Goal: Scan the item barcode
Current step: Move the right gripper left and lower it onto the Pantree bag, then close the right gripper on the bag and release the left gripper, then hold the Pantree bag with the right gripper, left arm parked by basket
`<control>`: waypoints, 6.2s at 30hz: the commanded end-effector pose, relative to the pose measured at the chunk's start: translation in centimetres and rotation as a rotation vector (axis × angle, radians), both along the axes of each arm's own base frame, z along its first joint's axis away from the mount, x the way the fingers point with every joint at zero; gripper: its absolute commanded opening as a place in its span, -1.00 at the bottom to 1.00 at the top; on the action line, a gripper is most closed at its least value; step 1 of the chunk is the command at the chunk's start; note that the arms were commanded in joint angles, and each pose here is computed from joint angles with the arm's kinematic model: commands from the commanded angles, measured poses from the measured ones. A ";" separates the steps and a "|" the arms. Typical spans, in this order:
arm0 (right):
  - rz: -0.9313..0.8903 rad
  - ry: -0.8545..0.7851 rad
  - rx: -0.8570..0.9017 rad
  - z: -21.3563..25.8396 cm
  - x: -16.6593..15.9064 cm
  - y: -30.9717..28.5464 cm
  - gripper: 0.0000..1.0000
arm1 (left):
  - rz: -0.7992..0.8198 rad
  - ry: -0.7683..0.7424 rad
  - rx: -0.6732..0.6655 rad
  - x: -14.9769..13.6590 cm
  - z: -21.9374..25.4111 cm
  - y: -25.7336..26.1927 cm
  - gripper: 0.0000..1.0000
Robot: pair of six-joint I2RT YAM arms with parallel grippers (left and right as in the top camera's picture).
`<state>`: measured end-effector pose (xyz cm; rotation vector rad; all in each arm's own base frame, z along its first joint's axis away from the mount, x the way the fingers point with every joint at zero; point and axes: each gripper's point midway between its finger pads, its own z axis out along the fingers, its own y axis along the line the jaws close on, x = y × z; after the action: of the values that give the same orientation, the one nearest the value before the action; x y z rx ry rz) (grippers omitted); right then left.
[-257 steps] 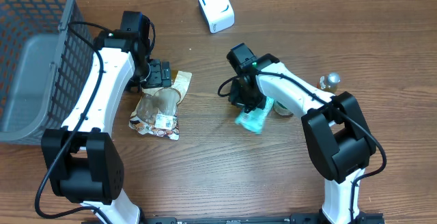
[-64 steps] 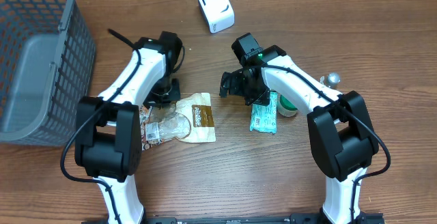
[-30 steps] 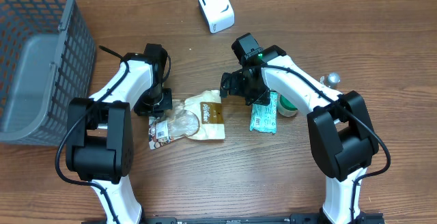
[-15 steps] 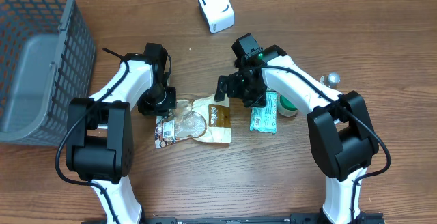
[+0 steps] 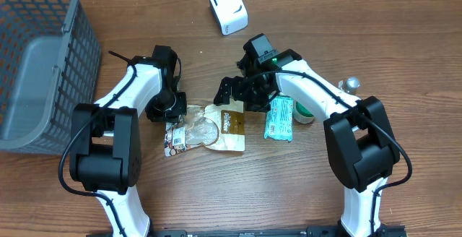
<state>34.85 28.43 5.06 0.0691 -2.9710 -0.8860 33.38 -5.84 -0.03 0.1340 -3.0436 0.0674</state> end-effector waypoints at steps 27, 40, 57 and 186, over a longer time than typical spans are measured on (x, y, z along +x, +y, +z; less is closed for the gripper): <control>0.002 -0.035 0.005 -0.9 -0.9 3.6 1.00 | -0.031 -0.003 -0.020 -0.3 -0.8 -0.6 -0.92; 0.008 0.109 0.148 -2.5 -2.1 6.1 0.80 | -0.030 -0.003 -0.020 -0.3 -0.8 -0.6 -0.92; 0.091 0.069 0.294 -0.5 -2.0 8.3 0.07 | -0.031 -0.007 -0.021 -0.2 -0.8 -0.6 -0.92; 0.032 0.061 0.040 -3.9 -0.7 1.4 -0.93 | 0.225 -0.283 0.220 6.1 10.9 12.3 0.99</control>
<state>33.75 30.60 1.80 0.1030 -2.8551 -0.9741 39.19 6.08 10.30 0.5051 -3.2781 -0.2447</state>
